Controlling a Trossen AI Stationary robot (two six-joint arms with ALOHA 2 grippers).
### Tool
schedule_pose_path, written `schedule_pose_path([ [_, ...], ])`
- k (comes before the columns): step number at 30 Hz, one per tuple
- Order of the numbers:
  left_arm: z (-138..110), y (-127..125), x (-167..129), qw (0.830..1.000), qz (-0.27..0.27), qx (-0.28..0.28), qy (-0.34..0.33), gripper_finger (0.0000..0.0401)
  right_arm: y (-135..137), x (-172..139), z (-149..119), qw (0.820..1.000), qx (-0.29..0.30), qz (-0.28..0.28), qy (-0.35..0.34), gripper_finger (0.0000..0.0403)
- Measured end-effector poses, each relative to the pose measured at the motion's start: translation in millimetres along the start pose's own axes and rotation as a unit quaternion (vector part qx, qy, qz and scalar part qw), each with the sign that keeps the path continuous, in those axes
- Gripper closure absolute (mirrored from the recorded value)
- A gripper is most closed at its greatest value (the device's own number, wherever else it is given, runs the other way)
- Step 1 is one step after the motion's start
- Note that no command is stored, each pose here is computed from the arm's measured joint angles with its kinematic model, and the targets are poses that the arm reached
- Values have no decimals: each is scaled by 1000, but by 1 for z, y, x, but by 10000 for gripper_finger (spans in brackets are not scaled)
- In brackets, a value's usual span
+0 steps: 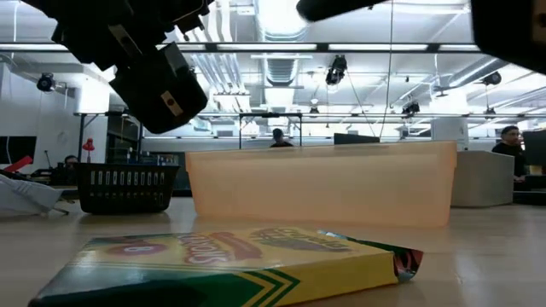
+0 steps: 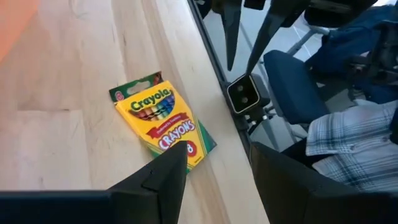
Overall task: Pick & Place School Supplies
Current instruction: Adjust the orange bin on the table
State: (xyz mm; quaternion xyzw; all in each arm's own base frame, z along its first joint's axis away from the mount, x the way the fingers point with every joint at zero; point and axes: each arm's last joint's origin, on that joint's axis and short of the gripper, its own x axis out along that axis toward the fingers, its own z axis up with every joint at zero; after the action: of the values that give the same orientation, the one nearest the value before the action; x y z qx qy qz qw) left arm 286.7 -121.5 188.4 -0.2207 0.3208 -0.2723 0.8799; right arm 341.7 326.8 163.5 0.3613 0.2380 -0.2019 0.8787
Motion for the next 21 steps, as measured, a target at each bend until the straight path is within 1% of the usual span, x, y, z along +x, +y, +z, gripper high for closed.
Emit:
schedule_pose_path([
  [2, -1, 3, 6, 1000, -8, -7, -4, 220, 0, -1, -1, 1000, -1, -1, 1, 330],
  [5, -5, 7, 17, 999, -26, -37, -2, 220, -1, 1, -1, 1000, -2, -3, 1, 334],
  [8, -11, 11, 27, 998, -33, -58, 8, 220, -6, 2, -1, 1000, 0, -21, 15, 335],
  [12, -14, 16, 33, 997, -27, -69, 17, 220, -11, 0, -4, 999, 9, -43, 28, 329],
  [16, -16, 19, 34, 997, -22, -75, 19, 220, -17, 5, -13, 996, 13, -56, 75, 323],
  [19, -15, 20, 34, 997, -20, -75, 18, 220, -20, 10, -18, 995, 9, -62, 78, 321],
  [21, -15, 21, 33, 997, -18, -73, 18, 220, -21, 13, -20, 995, 17, -63, 79, 322],
])
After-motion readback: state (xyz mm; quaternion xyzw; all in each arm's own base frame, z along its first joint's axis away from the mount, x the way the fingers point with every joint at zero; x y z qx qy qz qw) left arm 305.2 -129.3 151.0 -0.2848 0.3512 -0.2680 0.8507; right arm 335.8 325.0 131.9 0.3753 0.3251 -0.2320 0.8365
